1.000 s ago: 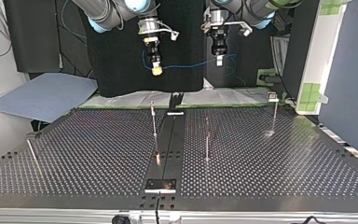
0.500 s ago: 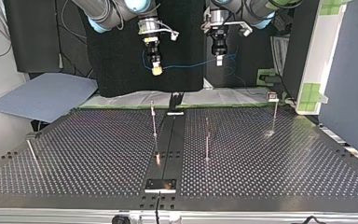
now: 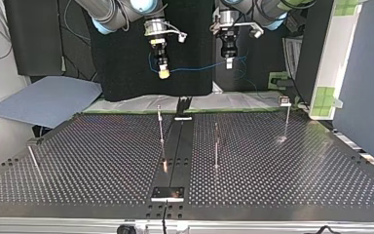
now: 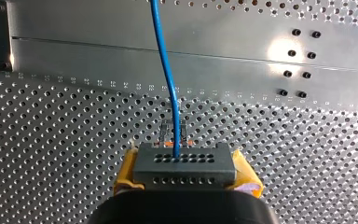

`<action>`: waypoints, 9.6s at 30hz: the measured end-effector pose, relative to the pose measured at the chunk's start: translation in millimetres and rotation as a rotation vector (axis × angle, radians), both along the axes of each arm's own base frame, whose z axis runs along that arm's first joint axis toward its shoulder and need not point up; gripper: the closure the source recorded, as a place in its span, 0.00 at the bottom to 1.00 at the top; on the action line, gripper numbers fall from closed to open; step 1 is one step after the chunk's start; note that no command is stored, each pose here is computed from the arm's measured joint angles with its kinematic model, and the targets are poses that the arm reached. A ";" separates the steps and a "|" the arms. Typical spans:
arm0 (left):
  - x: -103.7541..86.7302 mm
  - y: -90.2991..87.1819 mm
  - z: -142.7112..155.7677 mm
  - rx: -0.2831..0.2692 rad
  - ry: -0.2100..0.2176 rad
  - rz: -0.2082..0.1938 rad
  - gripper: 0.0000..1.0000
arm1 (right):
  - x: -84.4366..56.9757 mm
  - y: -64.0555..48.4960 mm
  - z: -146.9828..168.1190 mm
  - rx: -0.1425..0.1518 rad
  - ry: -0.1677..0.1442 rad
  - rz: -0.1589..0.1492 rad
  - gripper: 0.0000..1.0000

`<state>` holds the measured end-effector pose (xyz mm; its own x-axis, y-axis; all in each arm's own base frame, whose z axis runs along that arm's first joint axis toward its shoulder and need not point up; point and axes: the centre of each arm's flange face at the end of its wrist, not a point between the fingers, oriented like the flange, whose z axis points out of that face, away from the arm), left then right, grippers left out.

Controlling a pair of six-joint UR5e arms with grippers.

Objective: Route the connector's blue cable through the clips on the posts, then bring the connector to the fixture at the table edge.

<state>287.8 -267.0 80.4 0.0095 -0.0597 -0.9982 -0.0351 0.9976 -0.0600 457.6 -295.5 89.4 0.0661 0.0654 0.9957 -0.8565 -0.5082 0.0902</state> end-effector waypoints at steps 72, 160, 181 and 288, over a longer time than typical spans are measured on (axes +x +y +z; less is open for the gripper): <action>0.0 0.0 0.0 0.000 0.000 0.000 1.00 | 0.0 0.0 0.0 0.000 0.000 0.000 1.00; -22.6 -0.7 43.8 -0.027 -0.006 0.019 1.00 | 17.0 64.4 -42.9 0.207 0.015 0.058 1.00; -18.7 6.8 89.5 -0.055 -0.060 0.071 1.00 | 12.8 19.8 58.6 0.198 -0.072 0.033 1.00; 202.7 31.5 179.0 -0.091 -0.143 -0.030 1.00 | -15.7 -136.0 184.4 0.036 -0.224 -0.059 1.00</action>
